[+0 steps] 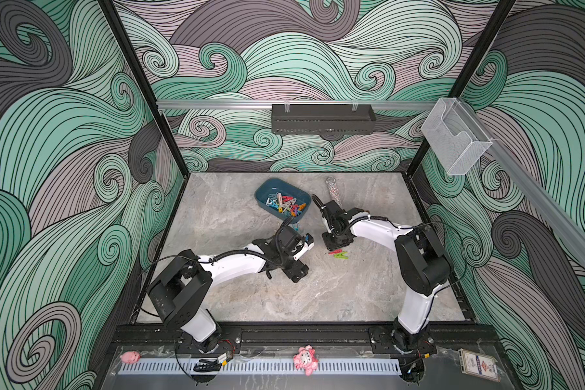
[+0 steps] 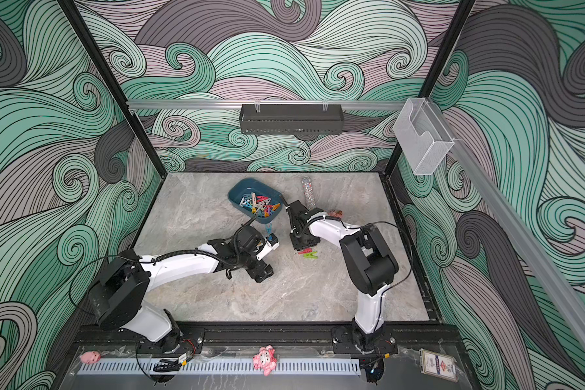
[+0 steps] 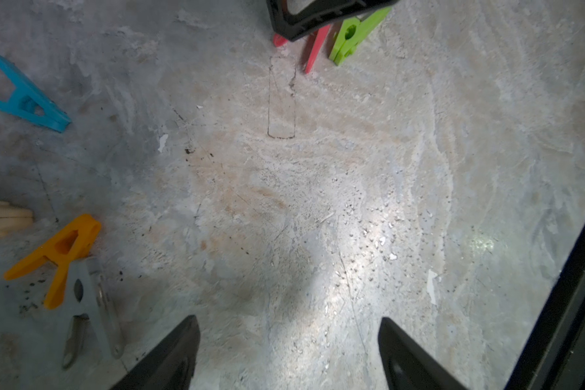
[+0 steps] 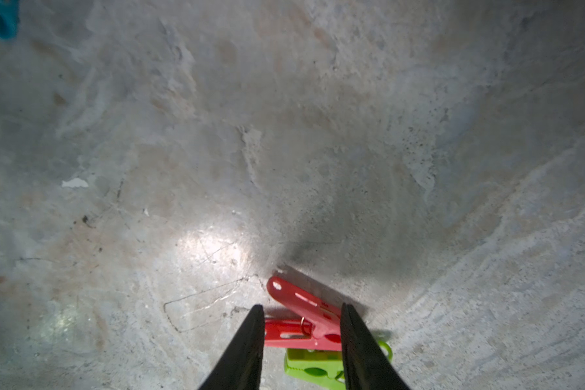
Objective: Put the clothespins into the storage box
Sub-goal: Pick up the clothespin from the center of the board.
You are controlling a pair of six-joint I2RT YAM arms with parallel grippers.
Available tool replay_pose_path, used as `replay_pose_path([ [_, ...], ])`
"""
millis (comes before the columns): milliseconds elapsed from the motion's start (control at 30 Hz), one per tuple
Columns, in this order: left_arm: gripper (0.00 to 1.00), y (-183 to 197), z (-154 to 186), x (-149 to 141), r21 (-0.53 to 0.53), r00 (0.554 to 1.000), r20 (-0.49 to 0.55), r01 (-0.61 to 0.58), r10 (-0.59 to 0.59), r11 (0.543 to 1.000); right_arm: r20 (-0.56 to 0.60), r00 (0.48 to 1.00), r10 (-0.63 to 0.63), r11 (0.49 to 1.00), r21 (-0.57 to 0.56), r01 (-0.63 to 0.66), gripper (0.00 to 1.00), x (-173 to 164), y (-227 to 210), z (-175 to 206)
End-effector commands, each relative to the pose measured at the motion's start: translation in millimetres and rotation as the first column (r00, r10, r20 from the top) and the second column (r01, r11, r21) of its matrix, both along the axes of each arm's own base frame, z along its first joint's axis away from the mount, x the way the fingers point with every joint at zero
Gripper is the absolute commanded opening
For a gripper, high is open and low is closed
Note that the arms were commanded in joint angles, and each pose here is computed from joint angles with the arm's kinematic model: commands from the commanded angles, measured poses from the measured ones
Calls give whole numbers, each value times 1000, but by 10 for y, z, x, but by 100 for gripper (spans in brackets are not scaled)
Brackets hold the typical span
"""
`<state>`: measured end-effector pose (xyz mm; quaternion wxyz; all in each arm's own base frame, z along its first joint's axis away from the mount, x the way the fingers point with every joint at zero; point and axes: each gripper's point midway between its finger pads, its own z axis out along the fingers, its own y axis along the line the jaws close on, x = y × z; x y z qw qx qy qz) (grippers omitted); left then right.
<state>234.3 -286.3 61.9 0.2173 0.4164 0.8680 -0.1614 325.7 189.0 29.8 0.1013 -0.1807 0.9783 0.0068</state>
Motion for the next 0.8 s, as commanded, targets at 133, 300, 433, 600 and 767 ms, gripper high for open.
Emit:
replay_pose_path([
  [133,85,31,85,31,-4,999,29,-21,21,1000,-27,999,44,998,-43,-45,40,5,-8,-81],
  [300,85,58,81,54,2,998,35,-43,43,999,-27,999,44,997,-59,-46,36,64,-4,-126],
  [433,85,86,94,87,5,996,50,-68,67,998,-26,999,39,997,-64,-41,25,84,1,-156],
  [600,85,198,132,206,15,985,95,-147,145,989,10,1000,19,998,-53,-19,11,123,23,-91],
  [767,85,471,223,426,32,940,157,-310,302,950,81,997,0,1000,3,0,7,235,173,193],
])
